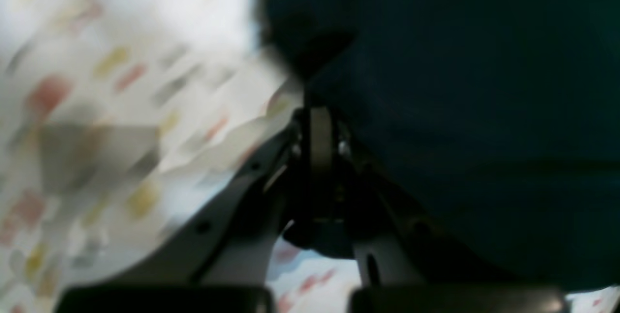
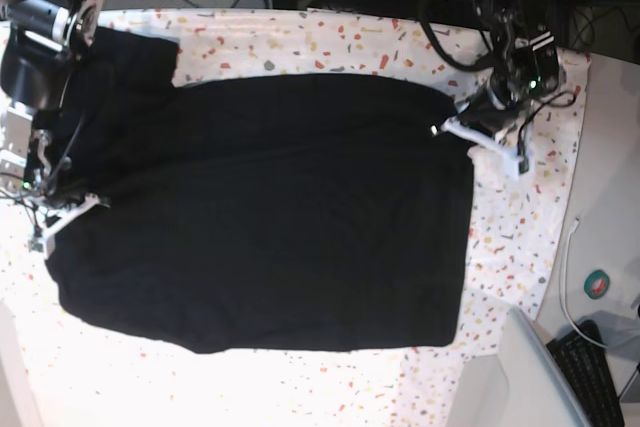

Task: Layout the t-shirt on the table in an organized manner, then fold the t-shirt properly
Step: 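Regrasp the shirt edges with both grippers and stretch them outward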

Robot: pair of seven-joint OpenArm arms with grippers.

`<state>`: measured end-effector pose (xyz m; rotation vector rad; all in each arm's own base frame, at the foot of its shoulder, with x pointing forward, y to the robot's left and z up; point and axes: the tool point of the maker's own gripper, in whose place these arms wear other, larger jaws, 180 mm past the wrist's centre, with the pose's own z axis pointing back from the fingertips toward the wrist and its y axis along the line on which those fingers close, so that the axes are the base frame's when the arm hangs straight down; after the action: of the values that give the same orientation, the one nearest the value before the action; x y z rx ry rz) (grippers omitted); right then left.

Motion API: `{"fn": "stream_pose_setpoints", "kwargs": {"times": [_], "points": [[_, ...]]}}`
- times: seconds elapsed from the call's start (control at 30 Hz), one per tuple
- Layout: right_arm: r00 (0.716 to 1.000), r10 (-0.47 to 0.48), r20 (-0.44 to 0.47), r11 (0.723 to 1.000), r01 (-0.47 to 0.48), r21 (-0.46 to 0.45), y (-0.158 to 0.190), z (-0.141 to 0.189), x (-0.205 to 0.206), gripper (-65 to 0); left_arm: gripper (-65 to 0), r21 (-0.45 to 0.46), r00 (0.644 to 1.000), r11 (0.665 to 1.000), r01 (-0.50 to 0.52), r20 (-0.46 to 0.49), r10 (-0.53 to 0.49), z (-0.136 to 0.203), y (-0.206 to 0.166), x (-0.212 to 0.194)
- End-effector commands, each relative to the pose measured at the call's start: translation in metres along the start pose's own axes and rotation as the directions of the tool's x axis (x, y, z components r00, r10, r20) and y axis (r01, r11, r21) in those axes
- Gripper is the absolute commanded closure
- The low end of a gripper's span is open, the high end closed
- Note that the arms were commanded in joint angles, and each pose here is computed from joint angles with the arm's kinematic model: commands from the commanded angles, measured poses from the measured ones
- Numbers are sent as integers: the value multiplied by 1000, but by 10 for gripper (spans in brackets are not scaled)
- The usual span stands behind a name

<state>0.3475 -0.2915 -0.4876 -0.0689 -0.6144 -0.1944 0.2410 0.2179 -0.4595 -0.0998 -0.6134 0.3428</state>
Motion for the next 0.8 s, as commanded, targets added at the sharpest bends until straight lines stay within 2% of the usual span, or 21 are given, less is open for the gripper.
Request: {"fn": "stream_pose_setpoints", "kwargs": {"times": [0.0,0.1,0.2,0.3,0.37,0.43,0.53,0.77], "points": [[997,18,72,999,-16,-33,-14,10,23,0,0,-6,999,1000,13,42,-13,7,0,10],[988,49,144,998,-43,-43,-4,31,30,0,0,7,999,1000,27,35,-28,18,5,-1],[988,74,138,995,-65,-69,-3,57,26,-9,0,12,999,1000,29,32,-30,22,7,-6],[987,77,141,994,-65,-86,-4,87,14,-272,0,16,999,1000,27,34,-28,23,9,-6],[985,19,170,996,-5,-84,-14,110,3,-393,0,32,999,999,4,42,-5,25,16,-4],[983,-50,174,995,64,-76,-30,130,-13,-408,0,47,999,999,-20,51,17,26,22,-3],[987,-106,122,990,117,-83,-47,139,-41,-395,0,55,998,998,-23,62,20,28,25,1],[991,-133,-2,986,133,-103,-54,137,-95,-396,0,59,998,998,-16,62,13,30,26,0]]}}
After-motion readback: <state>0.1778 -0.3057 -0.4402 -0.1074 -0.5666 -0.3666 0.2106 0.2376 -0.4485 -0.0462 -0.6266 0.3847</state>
